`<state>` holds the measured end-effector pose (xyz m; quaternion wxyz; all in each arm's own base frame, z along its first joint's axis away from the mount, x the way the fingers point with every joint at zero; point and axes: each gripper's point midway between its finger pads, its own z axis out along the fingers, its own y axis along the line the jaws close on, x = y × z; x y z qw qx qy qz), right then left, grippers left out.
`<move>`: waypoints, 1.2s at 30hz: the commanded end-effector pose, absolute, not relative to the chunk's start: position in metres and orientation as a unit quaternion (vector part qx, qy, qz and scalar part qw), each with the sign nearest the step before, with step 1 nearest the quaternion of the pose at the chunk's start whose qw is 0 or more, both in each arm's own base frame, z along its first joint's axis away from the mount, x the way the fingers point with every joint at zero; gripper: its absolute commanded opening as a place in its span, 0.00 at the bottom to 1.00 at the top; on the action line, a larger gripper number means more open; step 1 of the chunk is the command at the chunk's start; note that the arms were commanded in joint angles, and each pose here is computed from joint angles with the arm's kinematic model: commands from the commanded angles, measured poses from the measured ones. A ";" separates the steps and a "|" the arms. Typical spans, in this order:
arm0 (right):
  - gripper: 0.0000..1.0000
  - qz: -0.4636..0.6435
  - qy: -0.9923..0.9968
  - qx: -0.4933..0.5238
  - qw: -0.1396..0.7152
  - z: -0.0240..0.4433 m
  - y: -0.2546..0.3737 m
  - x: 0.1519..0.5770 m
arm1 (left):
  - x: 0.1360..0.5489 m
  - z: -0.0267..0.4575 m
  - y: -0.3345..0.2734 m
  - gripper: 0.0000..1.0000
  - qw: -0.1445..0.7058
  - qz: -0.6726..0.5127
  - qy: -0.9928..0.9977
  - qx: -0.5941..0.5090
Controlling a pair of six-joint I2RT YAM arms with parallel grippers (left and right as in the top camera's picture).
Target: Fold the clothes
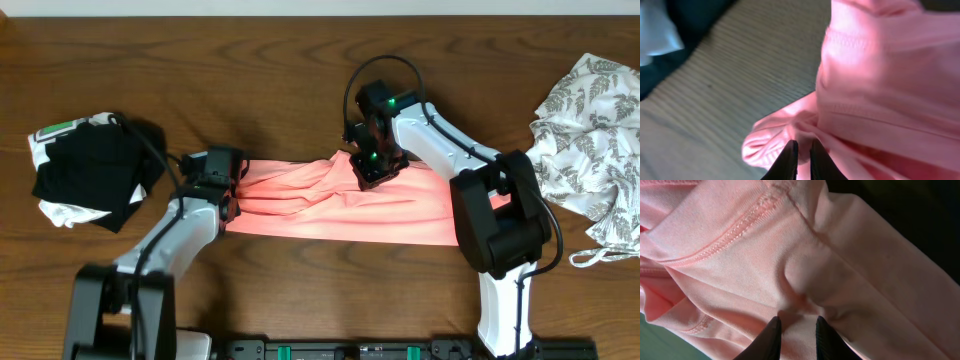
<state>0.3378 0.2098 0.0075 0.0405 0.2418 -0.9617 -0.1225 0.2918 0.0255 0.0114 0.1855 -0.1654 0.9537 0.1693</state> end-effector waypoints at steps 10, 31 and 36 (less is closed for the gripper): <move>0.22 -0.120 -0.965 0.227 0.055 0.000 0.203 0.335 | 0.293 -0.008 0.025 0.11 0.158 0.179 0.960 -0.146; 0.22 -0.120 -0.965 0.227 0.055 0.000 0.203 0.336 | 0.297 0.085 0.003 0.54 0.273 0.063 0.945 -0.168; 0.22 -0.120 -0.965 0.227 0.055 0.000 0.203 0.336 | 0.285 0.048 0.009 0.58 0.193 0.035 0.961 -0.193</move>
